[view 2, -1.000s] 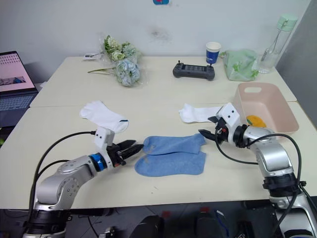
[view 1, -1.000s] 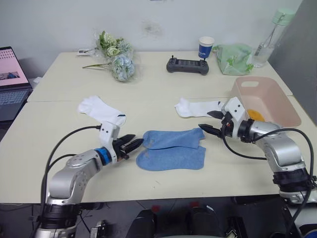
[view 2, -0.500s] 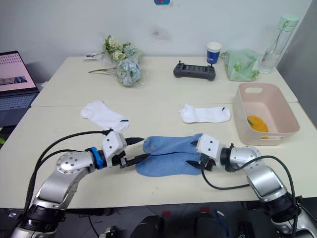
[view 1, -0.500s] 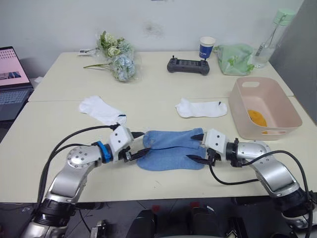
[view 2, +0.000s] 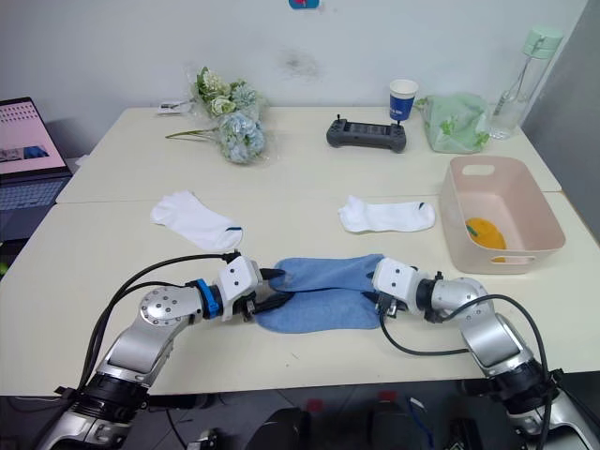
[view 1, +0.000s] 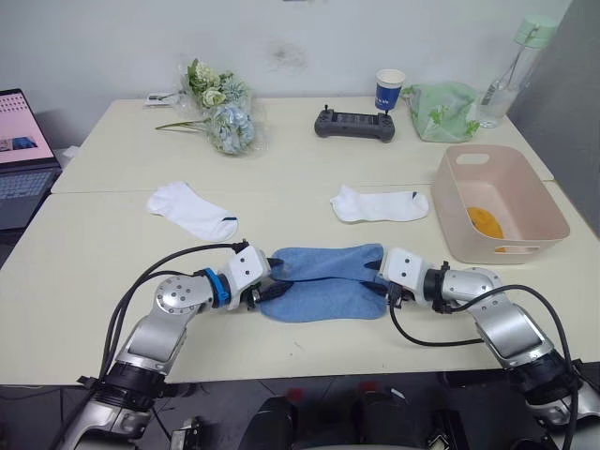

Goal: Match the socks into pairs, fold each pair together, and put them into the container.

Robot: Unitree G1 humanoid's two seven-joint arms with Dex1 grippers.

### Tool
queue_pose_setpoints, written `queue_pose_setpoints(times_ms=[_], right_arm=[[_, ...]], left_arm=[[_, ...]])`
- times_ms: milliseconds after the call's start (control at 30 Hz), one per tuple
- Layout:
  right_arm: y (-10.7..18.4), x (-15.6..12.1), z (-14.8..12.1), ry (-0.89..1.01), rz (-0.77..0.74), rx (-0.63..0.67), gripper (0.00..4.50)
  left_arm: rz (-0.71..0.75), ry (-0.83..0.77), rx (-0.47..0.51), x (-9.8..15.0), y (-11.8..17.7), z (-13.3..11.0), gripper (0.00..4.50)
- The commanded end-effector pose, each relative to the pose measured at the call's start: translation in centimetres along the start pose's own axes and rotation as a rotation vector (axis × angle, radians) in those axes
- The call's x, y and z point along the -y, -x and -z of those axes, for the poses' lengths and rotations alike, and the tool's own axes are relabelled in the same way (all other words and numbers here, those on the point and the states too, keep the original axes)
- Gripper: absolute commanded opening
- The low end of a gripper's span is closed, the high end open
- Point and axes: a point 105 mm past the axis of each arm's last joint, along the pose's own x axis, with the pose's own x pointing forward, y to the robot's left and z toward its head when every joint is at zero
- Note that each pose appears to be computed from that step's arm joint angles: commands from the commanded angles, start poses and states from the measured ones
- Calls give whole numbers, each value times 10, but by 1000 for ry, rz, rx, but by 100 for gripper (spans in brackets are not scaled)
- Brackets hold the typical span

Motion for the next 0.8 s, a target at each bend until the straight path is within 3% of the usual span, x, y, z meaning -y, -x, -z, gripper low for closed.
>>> queue_pose_setpoints(times_ms=[33, 67, 167, 433, 800], right_arm=[[3, 8, -13, 9, 23, 46, 54], [3, 9, -15, -7, 26, 56, 12], [3, 11, -20, -48, 31, 80, 0], [9, 25, -33, -117, 67, 133, 0], [13, 20, -36, -97, 9, 130, 0]], left_arm=[[8, -28, 18, -1, -2, -8, 135], [8, -29, 18, -1, -2, -8, 101], [7, -30, 19, -3, -1, -8, 6], [-32, 83, 96, -13, 0, -24, 1], [67, 171, 44, -1, 7, -25, 1]])
